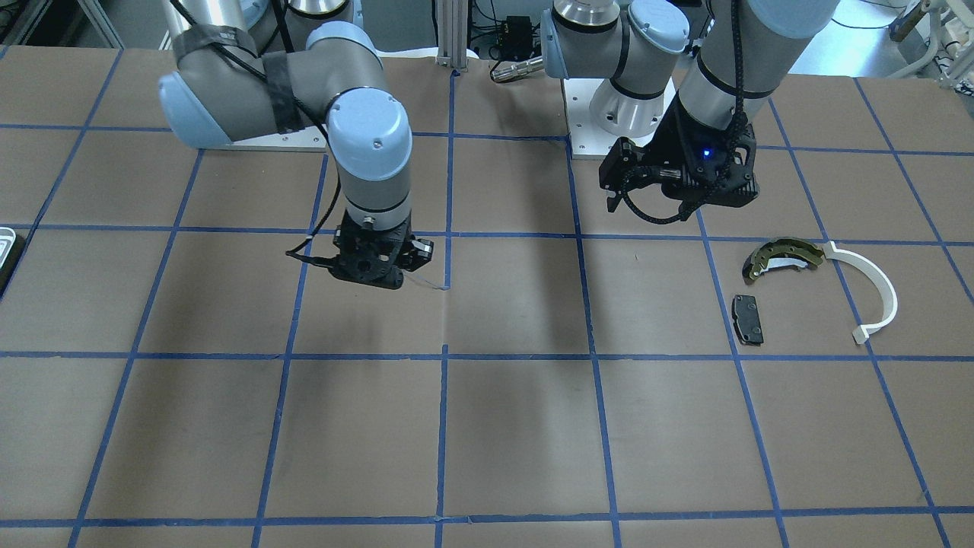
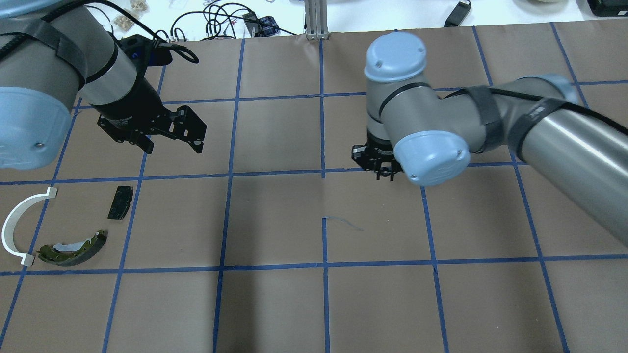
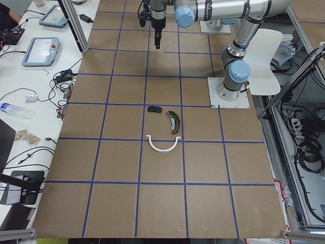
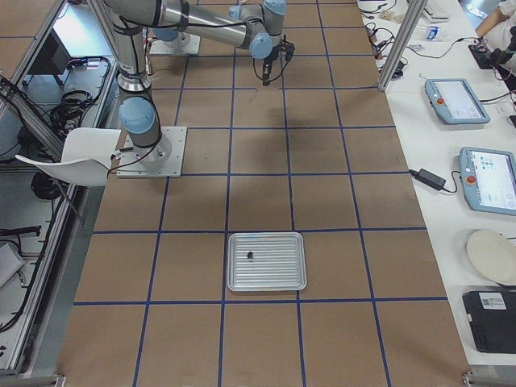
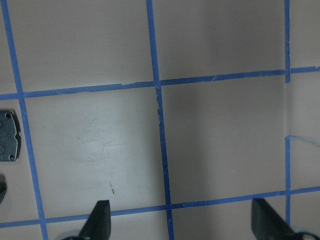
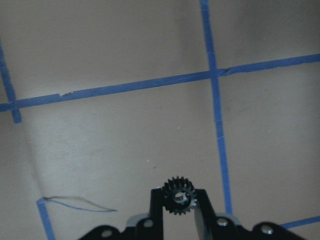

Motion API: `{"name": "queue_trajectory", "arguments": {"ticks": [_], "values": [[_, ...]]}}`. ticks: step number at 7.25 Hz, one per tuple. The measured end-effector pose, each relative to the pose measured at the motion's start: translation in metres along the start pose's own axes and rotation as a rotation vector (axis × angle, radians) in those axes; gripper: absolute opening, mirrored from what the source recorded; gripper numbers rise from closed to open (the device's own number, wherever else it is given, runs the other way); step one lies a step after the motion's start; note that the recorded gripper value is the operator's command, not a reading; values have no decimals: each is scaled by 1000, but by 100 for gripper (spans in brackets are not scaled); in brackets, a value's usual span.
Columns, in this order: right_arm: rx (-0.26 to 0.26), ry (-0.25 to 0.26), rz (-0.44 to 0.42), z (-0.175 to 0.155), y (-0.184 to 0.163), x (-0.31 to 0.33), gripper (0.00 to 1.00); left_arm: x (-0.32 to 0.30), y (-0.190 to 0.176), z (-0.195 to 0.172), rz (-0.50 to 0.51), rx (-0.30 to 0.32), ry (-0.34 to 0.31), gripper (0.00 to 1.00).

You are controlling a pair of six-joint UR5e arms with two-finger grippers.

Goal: Place bearing gear from tray to pile

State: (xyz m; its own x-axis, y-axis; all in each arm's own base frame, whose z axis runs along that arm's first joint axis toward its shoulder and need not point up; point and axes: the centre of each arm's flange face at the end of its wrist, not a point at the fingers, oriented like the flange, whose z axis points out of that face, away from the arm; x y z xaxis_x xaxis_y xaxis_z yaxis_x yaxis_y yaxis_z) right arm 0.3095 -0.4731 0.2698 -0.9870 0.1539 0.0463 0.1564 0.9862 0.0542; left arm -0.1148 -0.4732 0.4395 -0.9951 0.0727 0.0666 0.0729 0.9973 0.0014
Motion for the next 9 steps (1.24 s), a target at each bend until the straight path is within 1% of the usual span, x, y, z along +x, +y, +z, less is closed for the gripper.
{"name": "queue_trajectory", "arguments": {"ticks": [1, 2, 3, 4, 5, 6, 7, 8, 9], "values": [[3, -51, -6, 19, 0, -22, 5, -3, -1, 1, -5, 1, 0, 100], [4, -87, -25, 34, 1, -39, 6, -4, -2, 2, -8, 1, 3, 100], [1, -115, -48, 49, 2, -53, 19, -5, -2, 3, -11, 0, 4, 100], [1, -129, -66, 63, 3, -63, 83, -6, -3, 4, -13, -3, 3, 100], [-1, -135, -78, 72, 5, -70, 100, -8, -3, 6, -16, -7, 2, 100], [9, -155, -92, 71, 2, -73, 100, -9, -5, 8, -21, -12, 2, 100], [33, -189, -124, 61, -8, -67, 100, -10, -7, 12, -28, -16, 2, 100], [56, -206, -144, 41, -26, -43, 100, -11, -10, 14, -32, -18, 3, 100], [60, -202, -141, 12, -47, 6, 100, -10, -12, 18, -35, -23, 4, 97]]}}
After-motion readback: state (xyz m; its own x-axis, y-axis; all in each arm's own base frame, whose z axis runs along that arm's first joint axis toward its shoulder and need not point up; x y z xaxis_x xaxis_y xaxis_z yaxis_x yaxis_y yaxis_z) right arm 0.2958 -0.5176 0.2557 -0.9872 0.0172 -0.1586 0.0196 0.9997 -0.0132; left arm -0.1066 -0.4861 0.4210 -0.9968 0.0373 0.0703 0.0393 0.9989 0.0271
